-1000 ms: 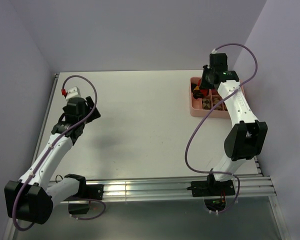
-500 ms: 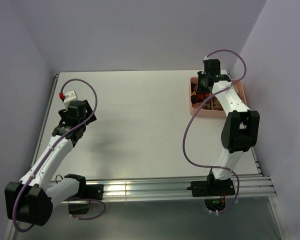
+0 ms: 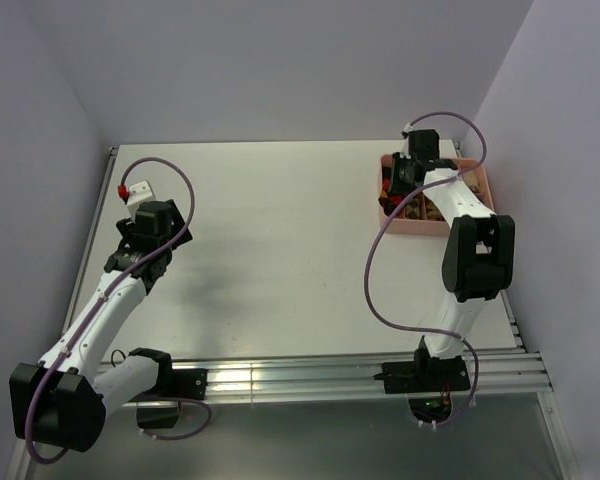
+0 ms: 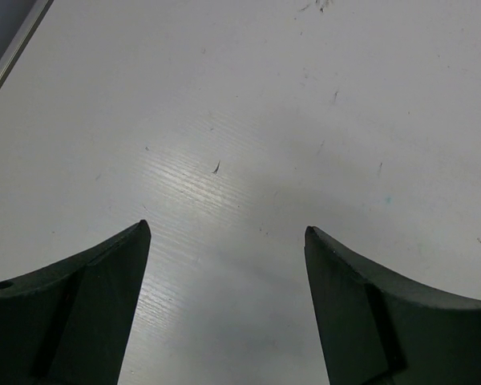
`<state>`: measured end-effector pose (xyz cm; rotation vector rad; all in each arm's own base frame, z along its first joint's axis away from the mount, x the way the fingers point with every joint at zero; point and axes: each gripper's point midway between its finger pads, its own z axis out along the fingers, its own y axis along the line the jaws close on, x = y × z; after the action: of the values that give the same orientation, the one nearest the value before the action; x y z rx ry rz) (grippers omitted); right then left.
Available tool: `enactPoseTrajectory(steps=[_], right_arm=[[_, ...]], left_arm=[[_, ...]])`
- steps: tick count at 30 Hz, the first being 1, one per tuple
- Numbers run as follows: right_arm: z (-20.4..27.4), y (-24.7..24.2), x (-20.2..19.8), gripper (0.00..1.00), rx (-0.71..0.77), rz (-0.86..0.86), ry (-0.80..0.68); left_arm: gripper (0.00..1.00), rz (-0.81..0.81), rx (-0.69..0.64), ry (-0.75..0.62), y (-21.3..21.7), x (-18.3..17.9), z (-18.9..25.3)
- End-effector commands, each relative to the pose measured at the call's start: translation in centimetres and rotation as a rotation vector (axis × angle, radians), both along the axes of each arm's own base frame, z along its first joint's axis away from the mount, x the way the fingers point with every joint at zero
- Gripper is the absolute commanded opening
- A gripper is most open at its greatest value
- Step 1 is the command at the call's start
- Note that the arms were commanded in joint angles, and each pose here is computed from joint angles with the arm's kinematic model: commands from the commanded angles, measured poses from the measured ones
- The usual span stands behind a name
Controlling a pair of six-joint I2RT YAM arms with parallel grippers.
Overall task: Roll the socks
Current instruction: Place the sock in the storage box.
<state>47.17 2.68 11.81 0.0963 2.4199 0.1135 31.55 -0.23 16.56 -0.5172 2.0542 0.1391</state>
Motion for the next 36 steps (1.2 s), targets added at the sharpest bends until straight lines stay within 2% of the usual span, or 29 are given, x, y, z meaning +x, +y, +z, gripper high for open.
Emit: enactPoseTrajectory(steps=[1,4,10,27,31,32,34,35,36], right_arm=[[-0.3,1.1,-0.2,0.0,0.122,0.027,-0.004],[-1.1,-0.6,-0.6,0.0,0.166,0.005,0.03],[-2.4,-0.4,-1.4,0.0,0.24,0.031,0.099],[-7.1,-1.9,-2.1,0.0,0.192,-0.092,0.274],[-7.4,-2.2,-2.4,0.17,0.168,-0.124,0.294],[-7.3,-2.1,-2.5,0.24,0.171,-0.122,0.294],[-6.8,-1.9,-2.4,0.29,0.168,-0.12,0.285],[-6.1,-1.6,-2.2,0.37,0.173,-0.116,0.268],[-5.7,-1.5,-2.1,0.4,0.176,-0.114,0.261]], left_arm=[[0.82,0.015,0.014,-0.033,0.4,0.4,1.1],[0.82,0.014,0.013,-0.035,0.4,0.4,1.1],[0.82,0.009,0.009,-0.036,0.2,0.5,1.1],[0.82,0.016,0.01,-0.035,0.4,0.4,1.1],[0.82,0.015,0.009,-0.033,0.3,0.4,1.0],[0.82,0.018,0.011,-0.032,0.4,0.4,1.0],[0.82,0.021,0.014,-0.032,0.5,0.4,1.1],[0.82,0.023,0.014,-0.034,0.5,0.4,1.1],[0.82,0.023,0.014,-0.034,0.5,0.4,1.1]])
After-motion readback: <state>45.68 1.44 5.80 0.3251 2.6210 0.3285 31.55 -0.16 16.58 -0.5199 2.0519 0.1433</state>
